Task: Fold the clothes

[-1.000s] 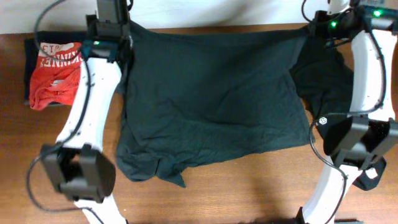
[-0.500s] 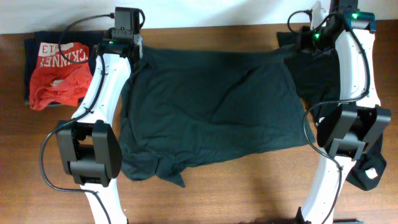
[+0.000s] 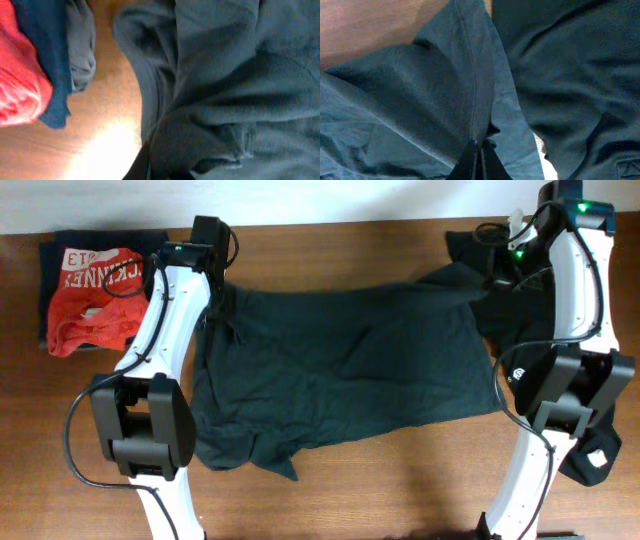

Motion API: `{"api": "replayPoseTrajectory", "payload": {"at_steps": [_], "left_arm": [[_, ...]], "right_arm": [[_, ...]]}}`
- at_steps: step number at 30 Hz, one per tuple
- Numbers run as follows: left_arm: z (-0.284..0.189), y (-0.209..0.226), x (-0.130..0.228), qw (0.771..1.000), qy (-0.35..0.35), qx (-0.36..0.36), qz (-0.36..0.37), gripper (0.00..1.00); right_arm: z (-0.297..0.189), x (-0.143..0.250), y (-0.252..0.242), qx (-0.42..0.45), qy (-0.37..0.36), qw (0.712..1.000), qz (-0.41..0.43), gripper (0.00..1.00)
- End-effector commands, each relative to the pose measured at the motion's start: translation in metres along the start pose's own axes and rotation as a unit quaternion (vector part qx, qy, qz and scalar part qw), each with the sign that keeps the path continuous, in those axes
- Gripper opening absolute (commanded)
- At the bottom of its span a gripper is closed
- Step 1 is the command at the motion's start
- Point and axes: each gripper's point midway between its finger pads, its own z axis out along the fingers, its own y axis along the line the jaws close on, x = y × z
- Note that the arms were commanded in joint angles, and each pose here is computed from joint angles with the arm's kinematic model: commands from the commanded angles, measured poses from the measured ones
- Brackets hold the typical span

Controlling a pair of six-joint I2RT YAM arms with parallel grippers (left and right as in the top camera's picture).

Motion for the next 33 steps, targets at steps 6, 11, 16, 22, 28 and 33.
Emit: {"api": "replayPoseTrajectory", "payload": {"at_steps": [6,11,16,22,28,33], "left_arm": [[0.010,-0.002,0.011,1.000,0.029,0.009,-0.002,0.01],[0.014,-0.003,0.018,0.999,0.043,0.008,-0.001,0.08],[0.015,-0.003,0.020,0.999,0.046,0.007,-0.012,0.99],[-0.030,0.012,0.003,0.999,-0.013,0.011,-0.043,0.99],[-0.120,0.025,-0.001,0.990,-0.114,0.050,-0.071,0.99],[-0.185,0.034,0.020,0.977,-0.166,0.086,-0.102,0.99]], "right_arm": [[0.015,0.009,-0.011,0.013,0.026,1.000,0.011,0.04],[0.027,0.023,-0.018,0.025,0.055,0.998,0.018,0.13],[0.029,0.023,-0.019,0.025,0.055,0.998,0.023,0.69],[0.003,0.021,-0.008,0.014,0.034,0.999,0.028,0.68],[-0.082,0.024,0.018,0.009,-0.043,0.999,0.007,0.68],[-0.167,0.057,0.037,0.017,-0.103,0.994,-0.004,0.69]]}}
